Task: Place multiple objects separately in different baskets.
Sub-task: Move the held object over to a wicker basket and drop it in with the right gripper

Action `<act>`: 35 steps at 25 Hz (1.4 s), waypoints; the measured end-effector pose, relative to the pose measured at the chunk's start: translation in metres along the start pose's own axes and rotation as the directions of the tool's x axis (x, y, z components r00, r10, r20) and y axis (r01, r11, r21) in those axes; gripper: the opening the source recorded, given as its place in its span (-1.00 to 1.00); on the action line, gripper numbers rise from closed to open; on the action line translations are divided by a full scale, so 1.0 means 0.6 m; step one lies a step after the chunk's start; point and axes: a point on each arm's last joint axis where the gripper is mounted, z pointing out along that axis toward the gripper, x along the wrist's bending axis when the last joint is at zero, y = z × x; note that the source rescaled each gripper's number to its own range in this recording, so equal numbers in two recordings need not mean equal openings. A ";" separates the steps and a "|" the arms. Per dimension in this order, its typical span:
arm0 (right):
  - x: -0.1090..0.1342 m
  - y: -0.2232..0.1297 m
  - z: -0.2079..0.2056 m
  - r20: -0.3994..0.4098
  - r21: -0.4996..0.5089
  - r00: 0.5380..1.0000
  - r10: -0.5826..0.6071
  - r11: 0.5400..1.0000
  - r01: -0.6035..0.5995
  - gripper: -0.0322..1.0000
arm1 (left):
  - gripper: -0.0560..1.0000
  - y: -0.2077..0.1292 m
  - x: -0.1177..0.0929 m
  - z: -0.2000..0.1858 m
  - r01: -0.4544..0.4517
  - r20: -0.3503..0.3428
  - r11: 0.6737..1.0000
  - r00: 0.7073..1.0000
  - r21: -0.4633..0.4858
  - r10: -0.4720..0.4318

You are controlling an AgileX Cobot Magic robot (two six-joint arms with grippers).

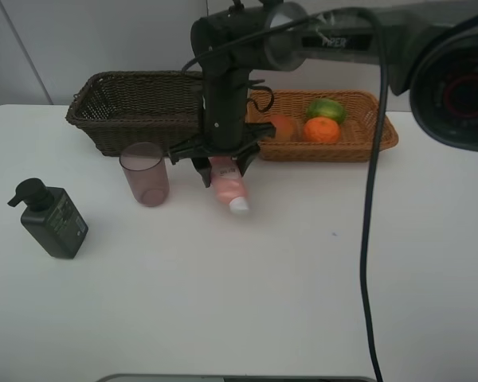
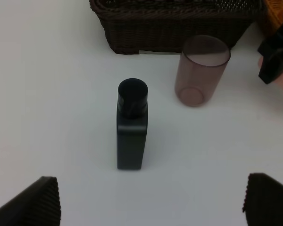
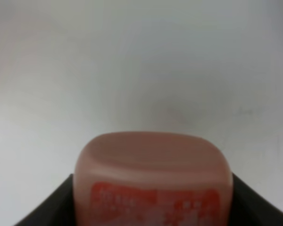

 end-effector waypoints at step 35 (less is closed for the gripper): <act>0.003 0.162 -0.055 -0.099 -0.824 0.983 -0.153 0.566 0.005 -0.93 | 1.00 0.000 0.000 0.000 0.000 0.000 1.000 1.000 0.000 0.000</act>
